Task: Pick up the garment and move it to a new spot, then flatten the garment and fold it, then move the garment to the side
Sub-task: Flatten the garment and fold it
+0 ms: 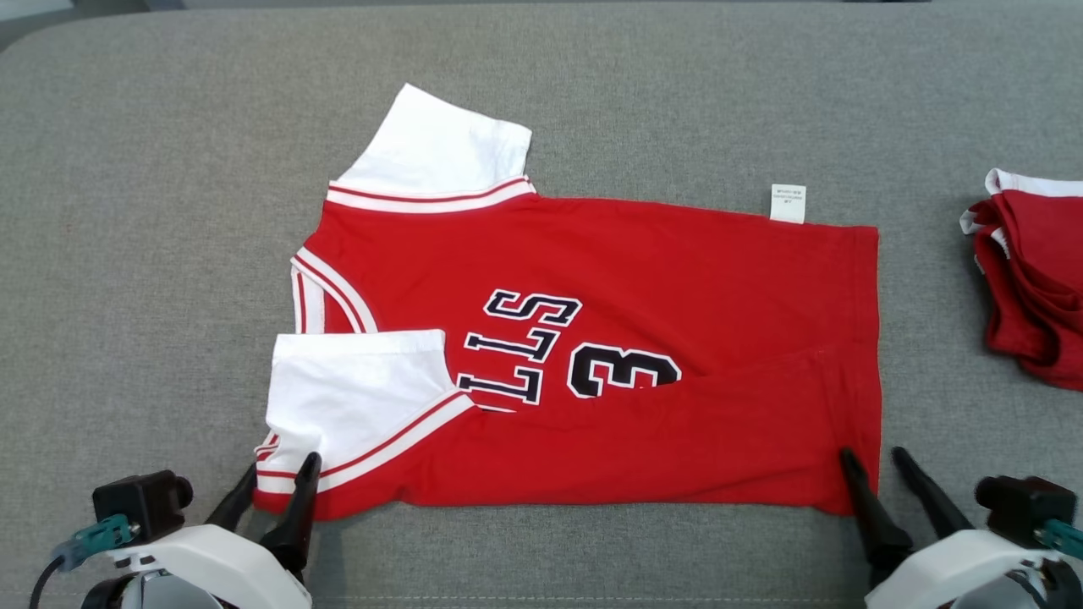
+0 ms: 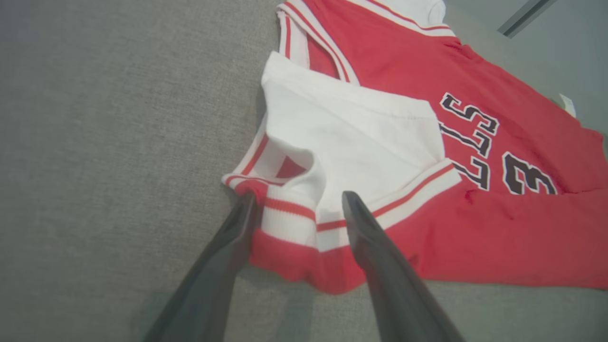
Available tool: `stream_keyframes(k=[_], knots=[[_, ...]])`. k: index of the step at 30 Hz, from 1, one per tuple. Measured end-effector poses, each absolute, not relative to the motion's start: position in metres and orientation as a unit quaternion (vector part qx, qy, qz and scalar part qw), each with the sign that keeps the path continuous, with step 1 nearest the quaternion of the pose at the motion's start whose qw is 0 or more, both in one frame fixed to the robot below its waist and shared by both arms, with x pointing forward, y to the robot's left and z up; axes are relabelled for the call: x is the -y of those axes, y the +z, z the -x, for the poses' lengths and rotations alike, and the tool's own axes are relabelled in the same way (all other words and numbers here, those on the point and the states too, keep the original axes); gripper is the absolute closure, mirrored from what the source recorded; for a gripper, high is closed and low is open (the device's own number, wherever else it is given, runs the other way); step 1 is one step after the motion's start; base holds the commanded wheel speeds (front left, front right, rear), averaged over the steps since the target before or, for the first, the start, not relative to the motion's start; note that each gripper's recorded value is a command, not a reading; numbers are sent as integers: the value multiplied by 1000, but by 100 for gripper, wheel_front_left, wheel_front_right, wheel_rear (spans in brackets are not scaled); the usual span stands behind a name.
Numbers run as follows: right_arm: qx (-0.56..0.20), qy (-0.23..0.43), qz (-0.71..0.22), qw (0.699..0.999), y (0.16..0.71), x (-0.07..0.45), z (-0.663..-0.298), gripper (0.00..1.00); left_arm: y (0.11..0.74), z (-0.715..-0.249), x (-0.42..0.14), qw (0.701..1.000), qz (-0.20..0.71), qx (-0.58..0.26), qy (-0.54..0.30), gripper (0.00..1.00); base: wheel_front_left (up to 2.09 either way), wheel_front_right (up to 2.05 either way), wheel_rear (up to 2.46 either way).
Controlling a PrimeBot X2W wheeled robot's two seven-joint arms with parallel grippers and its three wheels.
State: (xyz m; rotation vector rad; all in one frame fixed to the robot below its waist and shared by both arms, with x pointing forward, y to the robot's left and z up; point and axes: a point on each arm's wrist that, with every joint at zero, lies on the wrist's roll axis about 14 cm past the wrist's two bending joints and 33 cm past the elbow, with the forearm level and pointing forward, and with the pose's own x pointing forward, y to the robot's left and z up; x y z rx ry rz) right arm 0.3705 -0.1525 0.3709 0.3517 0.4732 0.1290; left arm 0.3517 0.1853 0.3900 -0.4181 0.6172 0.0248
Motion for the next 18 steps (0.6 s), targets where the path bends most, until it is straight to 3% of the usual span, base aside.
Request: stream_keyframes(k=[11,18], knots=[[-96,26,-123,987,434,187,-379,0,463,-374,-210,981,129,-138,37,0,0,0,0],[-85,39,-107,990,444,178,-376,0,492,-387,-193,991,94,-94,10,0,0,0,0]])
